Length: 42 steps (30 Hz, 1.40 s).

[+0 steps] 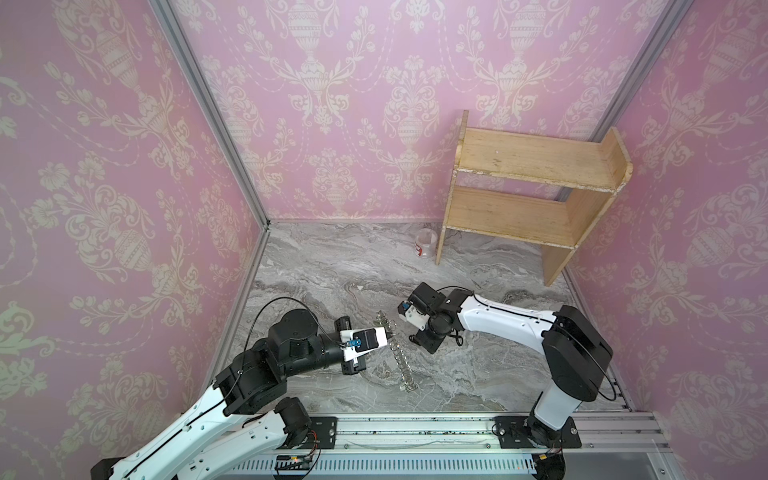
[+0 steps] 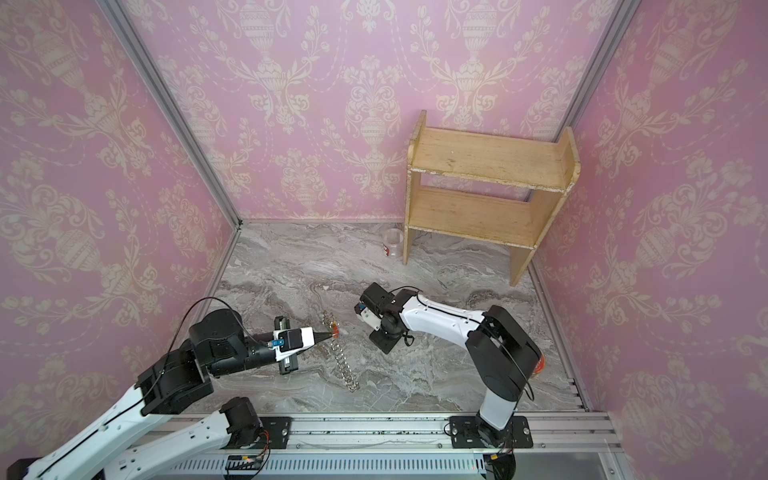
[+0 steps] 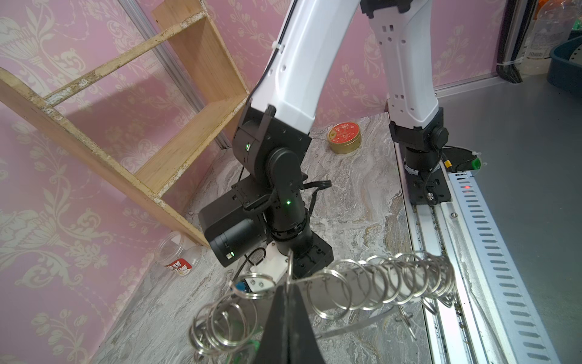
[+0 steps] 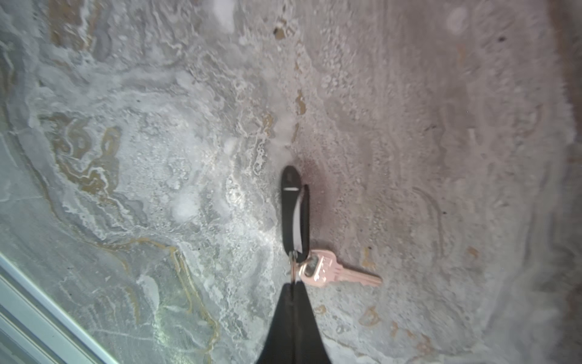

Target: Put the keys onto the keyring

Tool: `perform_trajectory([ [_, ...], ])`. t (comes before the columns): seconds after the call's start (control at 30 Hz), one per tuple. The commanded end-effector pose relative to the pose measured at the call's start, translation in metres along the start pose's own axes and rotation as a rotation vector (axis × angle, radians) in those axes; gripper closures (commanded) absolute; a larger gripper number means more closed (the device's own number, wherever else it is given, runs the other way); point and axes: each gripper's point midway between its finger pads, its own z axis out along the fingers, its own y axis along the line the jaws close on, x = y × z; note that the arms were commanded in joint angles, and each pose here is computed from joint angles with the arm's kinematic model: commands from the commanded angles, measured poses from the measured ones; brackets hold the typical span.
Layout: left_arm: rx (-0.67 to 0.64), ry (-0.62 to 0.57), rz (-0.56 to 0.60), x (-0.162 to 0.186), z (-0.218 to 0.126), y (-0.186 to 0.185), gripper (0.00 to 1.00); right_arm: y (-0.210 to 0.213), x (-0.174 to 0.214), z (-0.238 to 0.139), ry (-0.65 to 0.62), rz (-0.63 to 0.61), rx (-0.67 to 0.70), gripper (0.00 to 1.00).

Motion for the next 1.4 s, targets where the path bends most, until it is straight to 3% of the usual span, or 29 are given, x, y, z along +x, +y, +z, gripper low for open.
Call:
perform_trajectory([
  [0.0, -0.025, -0.033, 0.008, -0.012, -0.007, 0.005, 1.00, -0.005, -0.006, -0.027, -0.086, -0.036, 0.055, 1.00],
  [0.4, -0.023, -0.034, 0.006, -0.014, -0.007, 0.006, 1.00, -0.003, -0.014, -0.092, -0.359, -0.088, 0.072, 1.00],
  [0.8, -0.013, -0.025, 0.005, -0.013, -0.004, 0.006, 1.00, 0.008, -0.021, -0.113, -0.459, -0.020, -0.142, 1.00],
  [0.93, -0.011, -0.028, 0.004, -0.014, -0.004, 0.005, 1.00, 0.007, -0.022, -0.109, -0.428, 0.029, -0.178, 1.00],
  [1.27, -0.011, -0.025, 0.003, -0.013, -0.004, 0.005, 1.00, 0.039, -0.028, -0.058, -0.293, 0.181, -0.449, 1.00],
  [1.37, -0.009, -0.023, 0.006, -0.012, -0.003, 0.005, 1.00, 0.032, -0.025, -0.035, -0.230, 0.255, -0.436, 1.00],
])
